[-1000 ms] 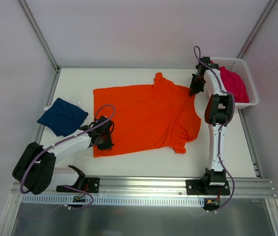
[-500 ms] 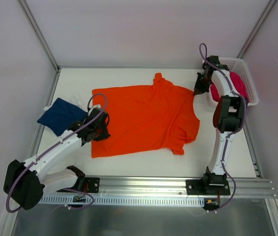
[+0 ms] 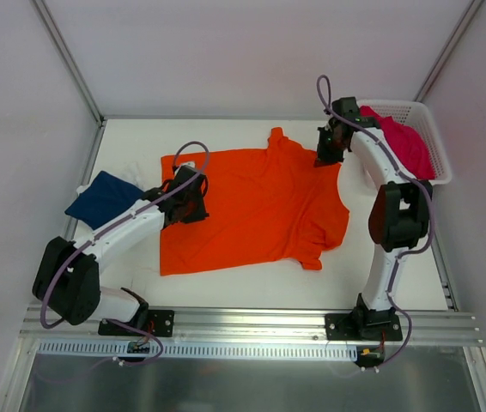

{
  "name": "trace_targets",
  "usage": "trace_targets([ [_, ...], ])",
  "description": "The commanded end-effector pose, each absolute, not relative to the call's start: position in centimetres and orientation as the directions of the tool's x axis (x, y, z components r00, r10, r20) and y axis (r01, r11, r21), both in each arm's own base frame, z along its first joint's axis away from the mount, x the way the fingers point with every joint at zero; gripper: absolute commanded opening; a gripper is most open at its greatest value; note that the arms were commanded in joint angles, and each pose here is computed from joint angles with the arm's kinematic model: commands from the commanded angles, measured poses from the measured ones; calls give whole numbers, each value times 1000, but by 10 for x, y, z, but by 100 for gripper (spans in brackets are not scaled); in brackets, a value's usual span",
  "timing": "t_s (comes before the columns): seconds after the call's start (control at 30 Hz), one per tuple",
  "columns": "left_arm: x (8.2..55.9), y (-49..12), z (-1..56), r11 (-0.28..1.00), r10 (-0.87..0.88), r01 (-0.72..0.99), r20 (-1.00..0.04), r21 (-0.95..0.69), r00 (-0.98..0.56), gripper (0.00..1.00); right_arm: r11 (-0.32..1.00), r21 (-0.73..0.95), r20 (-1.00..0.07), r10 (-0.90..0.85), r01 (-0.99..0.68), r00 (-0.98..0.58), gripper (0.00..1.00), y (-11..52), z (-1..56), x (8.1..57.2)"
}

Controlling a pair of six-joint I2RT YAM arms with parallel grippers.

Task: Fold and stack the t-shirts
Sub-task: Flatten out the tshirt

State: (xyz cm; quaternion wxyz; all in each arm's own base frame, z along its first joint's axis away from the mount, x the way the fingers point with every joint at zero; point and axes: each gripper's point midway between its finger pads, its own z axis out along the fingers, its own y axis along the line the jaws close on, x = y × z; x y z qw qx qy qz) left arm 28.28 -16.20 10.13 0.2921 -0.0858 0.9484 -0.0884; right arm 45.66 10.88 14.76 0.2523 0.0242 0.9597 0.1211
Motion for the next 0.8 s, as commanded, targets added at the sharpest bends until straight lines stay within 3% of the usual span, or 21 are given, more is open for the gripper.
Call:
trace_targets([
  [0.0, 303, -178, 101, 941, -235, -44, -555, -336, -798, 0, 972, 234, -409, 75, -25, -909, 1, 121, 118, 445],
  [0.1, 313, -185, 90, 906, -277, -36, -527, -422, -804, 0, 979, 200, -387, 54, -27, -920, 1, 126, 108, 437],
  [0.2, 320, -183, 77, 915, -271, -49, -523, -400, -808, 0, 986, 166, -356, 43, -18, -933, 1, 129, 101, 423],
  [0.47, 316, -193, 30, 914, -272, -111, -388, -390, -881, 0, 999, 37, -327, 20, 8, -945, 1, 127, 82, 383],
  [0.77, 306, -186, 15, 925, -265, -127, -369, -357, -891, 0, 1000, -16, -282, -5, -1, -959, 1, 137, 53, 343],
])
